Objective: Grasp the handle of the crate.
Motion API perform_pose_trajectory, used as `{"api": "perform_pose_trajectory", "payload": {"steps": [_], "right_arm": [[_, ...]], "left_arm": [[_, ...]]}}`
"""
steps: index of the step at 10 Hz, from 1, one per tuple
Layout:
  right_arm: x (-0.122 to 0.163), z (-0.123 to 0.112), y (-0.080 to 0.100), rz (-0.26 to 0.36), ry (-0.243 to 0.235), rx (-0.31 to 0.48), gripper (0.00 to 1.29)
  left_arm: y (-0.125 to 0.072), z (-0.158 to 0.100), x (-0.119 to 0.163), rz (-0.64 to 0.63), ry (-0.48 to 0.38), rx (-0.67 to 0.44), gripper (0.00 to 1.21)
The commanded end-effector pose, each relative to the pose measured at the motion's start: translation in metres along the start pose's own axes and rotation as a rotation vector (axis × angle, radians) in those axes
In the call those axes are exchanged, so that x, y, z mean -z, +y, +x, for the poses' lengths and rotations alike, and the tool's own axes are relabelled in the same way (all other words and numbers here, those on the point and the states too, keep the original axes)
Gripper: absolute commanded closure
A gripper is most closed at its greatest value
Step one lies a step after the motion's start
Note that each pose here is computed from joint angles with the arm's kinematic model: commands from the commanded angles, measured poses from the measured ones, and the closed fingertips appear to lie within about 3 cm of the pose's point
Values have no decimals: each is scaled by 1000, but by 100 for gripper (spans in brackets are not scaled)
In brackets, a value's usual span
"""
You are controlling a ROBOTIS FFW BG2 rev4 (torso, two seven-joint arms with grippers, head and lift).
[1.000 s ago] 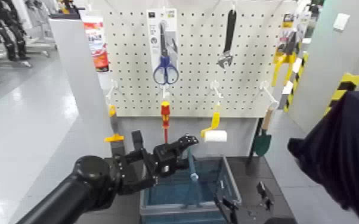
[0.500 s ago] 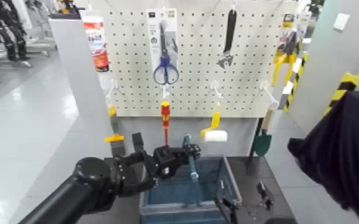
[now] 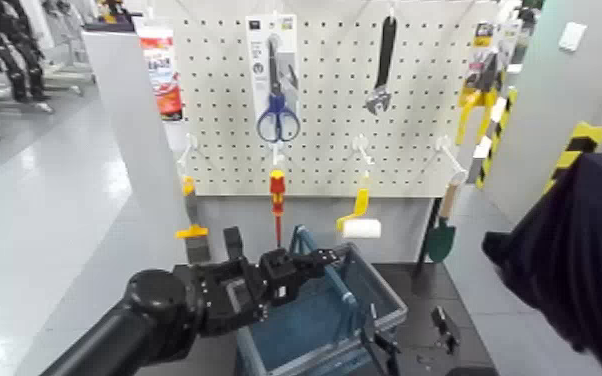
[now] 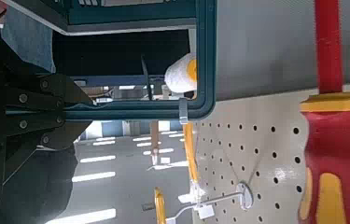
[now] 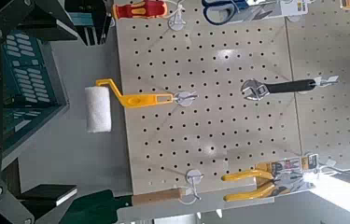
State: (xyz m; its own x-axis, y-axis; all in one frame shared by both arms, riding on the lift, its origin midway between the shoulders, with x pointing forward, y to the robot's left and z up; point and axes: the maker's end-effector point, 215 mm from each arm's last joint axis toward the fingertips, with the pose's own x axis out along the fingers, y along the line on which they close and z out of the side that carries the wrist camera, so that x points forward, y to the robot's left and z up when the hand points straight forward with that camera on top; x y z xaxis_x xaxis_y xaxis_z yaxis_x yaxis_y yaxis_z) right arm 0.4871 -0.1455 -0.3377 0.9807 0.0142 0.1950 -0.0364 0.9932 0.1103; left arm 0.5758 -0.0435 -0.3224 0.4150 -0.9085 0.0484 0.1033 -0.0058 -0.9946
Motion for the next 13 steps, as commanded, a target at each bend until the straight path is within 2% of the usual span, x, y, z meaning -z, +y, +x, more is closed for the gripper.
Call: {"api": "perform_pose_trajectory", "payload": {"steps": [1,5,10,13], "right_arm": [[1,-1,-2,-1,2,4,14],[2,-2,-8,-6,5,15,14],[4,-4,-13,-10,10,25,14],[6,-5,-16,-15,15,33,14]], "left_arm": [[-2,0,11,-5,18,15,118],[-15,-5,34,3,67,54,118],[-33,-28,54,52,105,61,118],[-34,-45,78,35,133,37,118]]}}
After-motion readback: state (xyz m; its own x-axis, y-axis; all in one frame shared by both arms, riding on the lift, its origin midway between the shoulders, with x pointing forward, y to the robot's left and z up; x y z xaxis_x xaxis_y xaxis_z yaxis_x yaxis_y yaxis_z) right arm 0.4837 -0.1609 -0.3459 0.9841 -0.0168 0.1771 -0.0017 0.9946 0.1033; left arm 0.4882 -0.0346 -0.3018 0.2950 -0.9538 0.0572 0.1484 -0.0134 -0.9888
